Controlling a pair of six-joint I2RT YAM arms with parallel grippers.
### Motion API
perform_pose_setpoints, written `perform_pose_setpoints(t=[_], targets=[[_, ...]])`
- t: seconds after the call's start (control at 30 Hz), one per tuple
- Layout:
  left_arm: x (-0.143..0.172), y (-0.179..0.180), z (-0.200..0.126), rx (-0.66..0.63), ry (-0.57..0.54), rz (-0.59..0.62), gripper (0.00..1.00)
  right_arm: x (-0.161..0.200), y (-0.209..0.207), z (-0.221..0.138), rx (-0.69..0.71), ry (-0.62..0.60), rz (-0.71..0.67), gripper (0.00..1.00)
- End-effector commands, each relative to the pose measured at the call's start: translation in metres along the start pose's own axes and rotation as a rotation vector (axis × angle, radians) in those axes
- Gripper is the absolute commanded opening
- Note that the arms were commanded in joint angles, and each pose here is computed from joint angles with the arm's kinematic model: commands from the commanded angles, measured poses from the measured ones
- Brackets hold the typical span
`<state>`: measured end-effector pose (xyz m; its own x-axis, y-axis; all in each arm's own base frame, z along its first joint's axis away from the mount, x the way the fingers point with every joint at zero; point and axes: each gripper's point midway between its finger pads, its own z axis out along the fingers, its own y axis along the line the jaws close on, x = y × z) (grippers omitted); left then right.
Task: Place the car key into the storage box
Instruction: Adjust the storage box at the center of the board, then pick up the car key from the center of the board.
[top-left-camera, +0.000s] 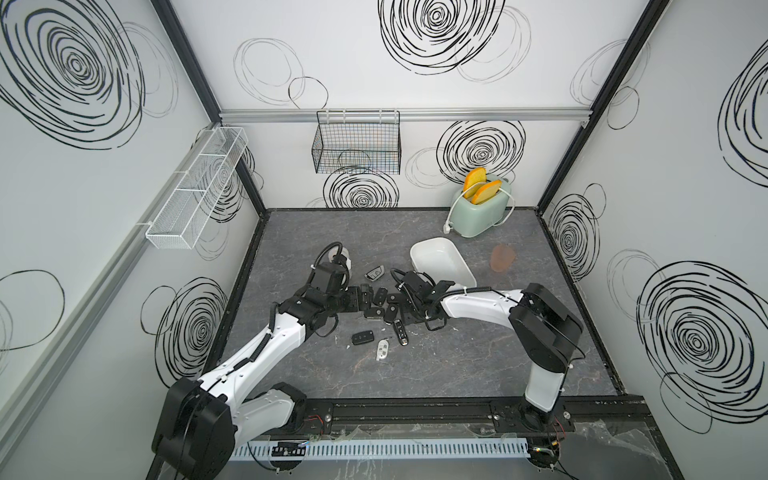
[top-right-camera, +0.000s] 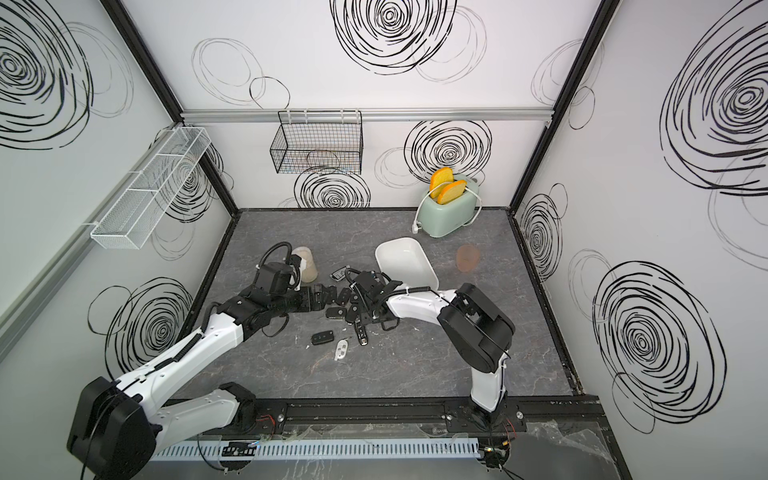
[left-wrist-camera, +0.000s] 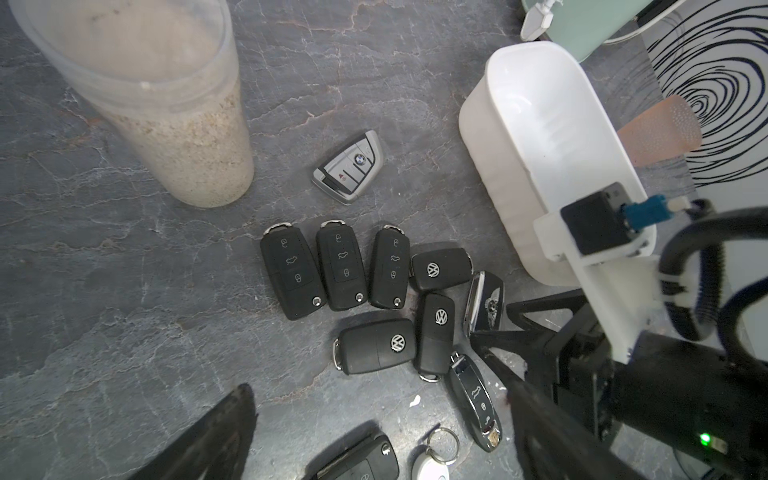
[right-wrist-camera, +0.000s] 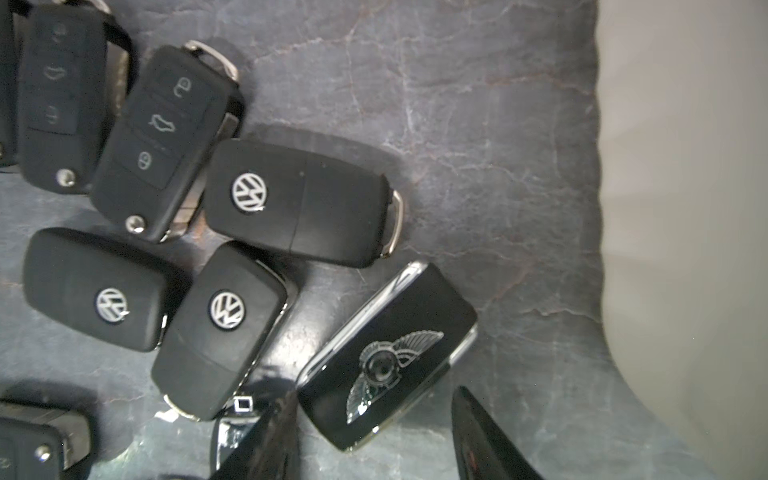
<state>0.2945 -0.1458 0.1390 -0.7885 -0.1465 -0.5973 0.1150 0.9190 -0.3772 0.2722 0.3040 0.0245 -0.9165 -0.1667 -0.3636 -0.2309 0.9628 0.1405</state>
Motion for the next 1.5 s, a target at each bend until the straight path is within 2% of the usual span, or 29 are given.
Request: perform_pose_setpoints(t=[0.0,0.4,0.7,0.87,1.13,1.3,1.47], targets=[[-0.006,0.0,-0.003,0.002,-0.039,0.007,0.98,-0.007,-0.005,0.004,0.028,-0.021,0.056,0.61],[-0.005,0.001,-0.003,-0.004,-0.038,0.012,0.98,-0.009,-0.016,0.02,0.094,-0.008,0.071,0.63],[-0.005,0.001,-0.003,-0.007,-0.038,0.011,0.98,-0.005,-0.023,0.025,0.127,0.009,0.08,0.56],[-0.005,0.001,-0.003,-0.005,-0.039,0.009,0.98,-0.003,-0.027,0.026,0.131,0.019,0.09,0.49],[-0.006,-0.001,-0.002,0.006,-0.034,0.003,0.98,-0.007,-0.02,0.023,0.098,0.015,0.072,0.27],[-0.011,-0.007,-0.003,0.021,-0.033,-0.001,0.98,-0.018,-0.009,0.011,0.046,-0.011,0.027,0.24],[-0.026,-0.023,-0.008,0.068,-0.04,0.001,0.98,-0.042,0.008,-0.018,-0.071,-0.067,-0.031,0.25]])
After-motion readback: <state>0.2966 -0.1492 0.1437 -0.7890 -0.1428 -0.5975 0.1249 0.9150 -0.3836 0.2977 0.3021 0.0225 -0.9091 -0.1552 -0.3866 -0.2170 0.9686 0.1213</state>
